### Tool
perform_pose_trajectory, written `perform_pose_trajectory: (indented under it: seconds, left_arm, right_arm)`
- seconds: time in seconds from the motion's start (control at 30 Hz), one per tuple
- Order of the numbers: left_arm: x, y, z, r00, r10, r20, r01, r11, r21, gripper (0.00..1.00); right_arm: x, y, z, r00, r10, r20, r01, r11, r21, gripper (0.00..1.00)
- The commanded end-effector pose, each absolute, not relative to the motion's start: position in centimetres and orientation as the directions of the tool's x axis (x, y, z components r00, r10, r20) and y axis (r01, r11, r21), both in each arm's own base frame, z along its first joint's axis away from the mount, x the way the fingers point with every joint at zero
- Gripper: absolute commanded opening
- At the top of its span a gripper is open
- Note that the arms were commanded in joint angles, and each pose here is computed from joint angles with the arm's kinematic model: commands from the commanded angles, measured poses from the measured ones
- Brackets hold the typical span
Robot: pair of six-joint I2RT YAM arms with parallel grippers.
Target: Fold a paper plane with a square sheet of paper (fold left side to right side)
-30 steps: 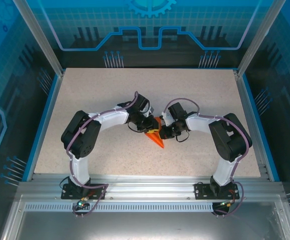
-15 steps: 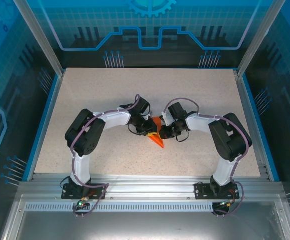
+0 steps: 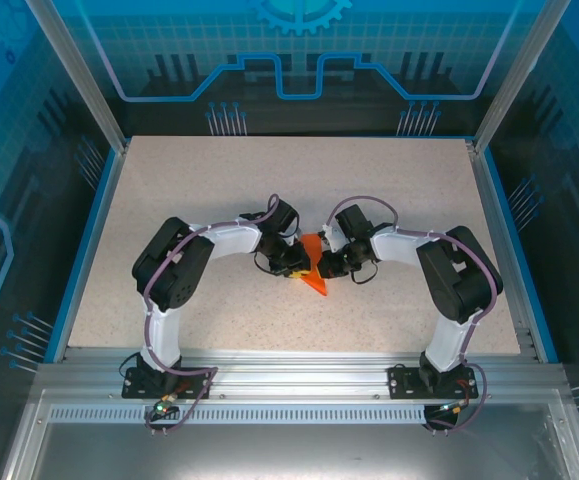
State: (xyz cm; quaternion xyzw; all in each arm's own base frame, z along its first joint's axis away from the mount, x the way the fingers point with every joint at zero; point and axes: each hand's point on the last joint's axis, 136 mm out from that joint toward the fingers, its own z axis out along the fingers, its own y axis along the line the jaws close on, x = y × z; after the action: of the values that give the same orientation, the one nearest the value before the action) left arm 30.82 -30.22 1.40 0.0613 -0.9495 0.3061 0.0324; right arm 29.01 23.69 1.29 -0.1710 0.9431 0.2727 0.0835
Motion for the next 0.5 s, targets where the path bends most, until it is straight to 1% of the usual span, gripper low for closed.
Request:
perform_pose_trajectory:
  seconds: [0.0,0.1,0.2,0.33,0.47]
  left_arm:
    - [29.0,-28.1,-2.5,-0.98,-0.122,0.158,-0.183,0.863,-0.471,0.19]
    - [28.7,-27.8,-2.9,-0.979,-0.126,0.163,-0.188,0.869,-0.458,0.18]
    - [28.5,-27.7,-3.0,-0.978,-0.129,0.164,-0.192,0.868,-0.458,0.18]
    - [28.5,-27.8,-2.8,-0.979,-0.128,0.16,-0.188,0.869,-0.458,0.17]
    - [28.5,-27.8,-2.7,-0.98,-0.125,0.158,-0.184,0.87,-0.458,0.17]
  right_arm:
    - [28.7,22.3,2.1,-0.934,-0.267,-0.237,-0.349,0.82,0.454,0.09]
    - [29.0,22.2,4.3,-0.933,-0.241,-0.267,-0.345,0.811,0.472,0.18]
    - [28.3,22.6,5.9,-0.934,-0.241,-0.265,-0.347,0.79,0.505,0.26]
    - [26.0,23.8,6.7,-0.946,-0.249,-0.207,-0.323,0.741,0.588,0.27]
    - [24.0,24.9,5.9,-0.958,-0.251,-0.135,-0.279,0.723,0.632,0.25]
